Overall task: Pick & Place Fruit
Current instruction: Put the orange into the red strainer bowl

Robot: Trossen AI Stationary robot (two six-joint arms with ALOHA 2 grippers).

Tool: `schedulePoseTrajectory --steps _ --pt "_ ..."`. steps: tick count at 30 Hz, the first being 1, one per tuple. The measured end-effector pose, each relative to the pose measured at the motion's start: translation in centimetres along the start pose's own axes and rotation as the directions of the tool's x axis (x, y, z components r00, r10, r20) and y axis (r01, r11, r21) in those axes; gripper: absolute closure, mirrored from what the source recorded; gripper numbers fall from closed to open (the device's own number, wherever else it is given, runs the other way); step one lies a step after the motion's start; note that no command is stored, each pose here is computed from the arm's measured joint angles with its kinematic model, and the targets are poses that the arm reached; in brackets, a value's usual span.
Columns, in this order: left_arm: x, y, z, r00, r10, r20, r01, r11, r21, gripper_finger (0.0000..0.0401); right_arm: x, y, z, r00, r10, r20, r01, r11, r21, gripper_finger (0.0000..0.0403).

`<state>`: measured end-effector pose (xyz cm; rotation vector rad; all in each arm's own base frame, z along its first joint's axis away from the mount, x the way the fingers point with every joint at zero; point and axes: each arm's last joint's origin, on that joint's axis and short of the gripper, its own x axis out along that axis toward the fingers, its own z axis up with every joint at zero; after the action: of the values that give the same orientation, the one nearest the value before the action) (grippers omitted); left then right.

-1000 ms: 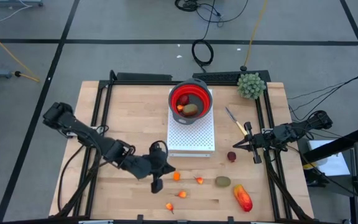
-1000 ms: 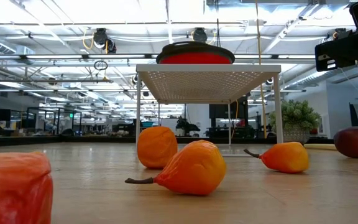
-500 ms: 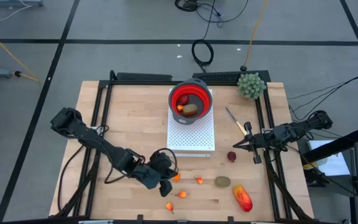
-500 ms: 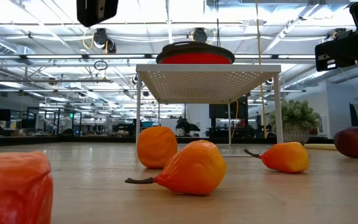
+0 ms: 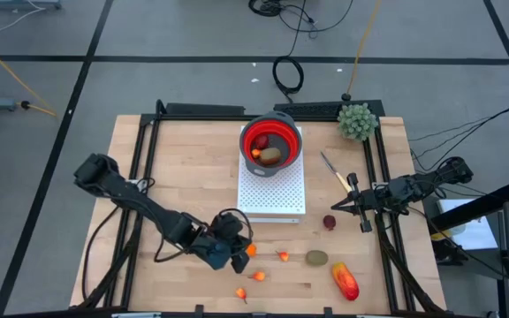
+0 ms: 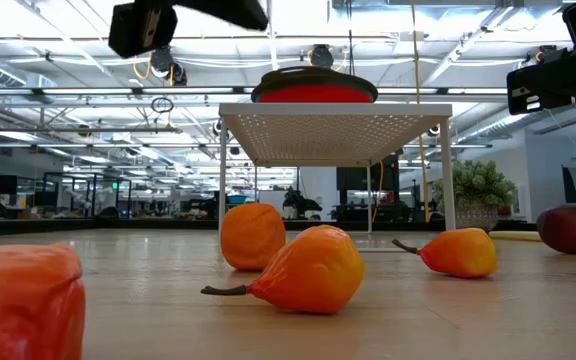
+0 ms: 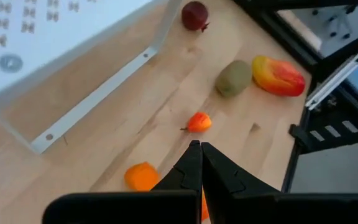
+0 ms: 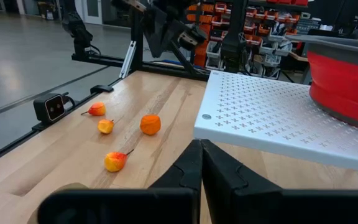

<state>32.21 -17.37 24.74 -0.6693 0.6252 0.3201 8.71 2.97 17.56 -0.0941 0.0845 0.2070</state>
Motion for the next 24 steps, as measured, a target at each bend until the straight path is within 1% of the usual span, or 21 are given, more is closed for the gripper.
schedulePoseTrajectory --steps 6,12,16,19,22,24 --pt "1.6 0.1 -1.1 0.998 0.026 -0.06 -0.028 0.999 -0.029 0.0401 0.0 0.0 0.0 1.0 0.0 -0.001 0.0 1.0 0.0 0.0403" --pt "3.5 -0.6 -1.9 0.989 0.049 -0.137 -0.055 0.998 -0.039 0.0401 0.0 0.0 0.0 1.0 0.0 -0.001 0.0 1.0 -0.004 0.0403" --pt "4.6 -0.7 -2.0 0.974 0.117 -0.195 -0.128 0.991 -0.046 0.0401 0.0 0.0 0.0 1.0 0.0 0.0 0.0 1.0 -0.004 0.0403" --pt "5.1 -0.5 -2.1 0.952 0.202 -0.231 -0.219 0.975 -0.05 0.0401 0.0 0.0 0.0 1.0 0.0 0.0 0.0 1.0 -0.004 0.0403" --pt "5.7 -0.4 -2.2 0.929 0.266 -0.257 -0.289 0.956 -0.053 0.0401 0.0 0.0 0.0 1.0 0.0 -0.001 0.0 1.0 -0.004 0.0403" --pt "6.1 -0.5 -2.2 0.926 0.265 -0.269 -0.292 0.954 -0.065 0.0401 0.0 0.0 0.0 1.0 0.0 0.0 0.0 1.0 -0.004 0.0403"
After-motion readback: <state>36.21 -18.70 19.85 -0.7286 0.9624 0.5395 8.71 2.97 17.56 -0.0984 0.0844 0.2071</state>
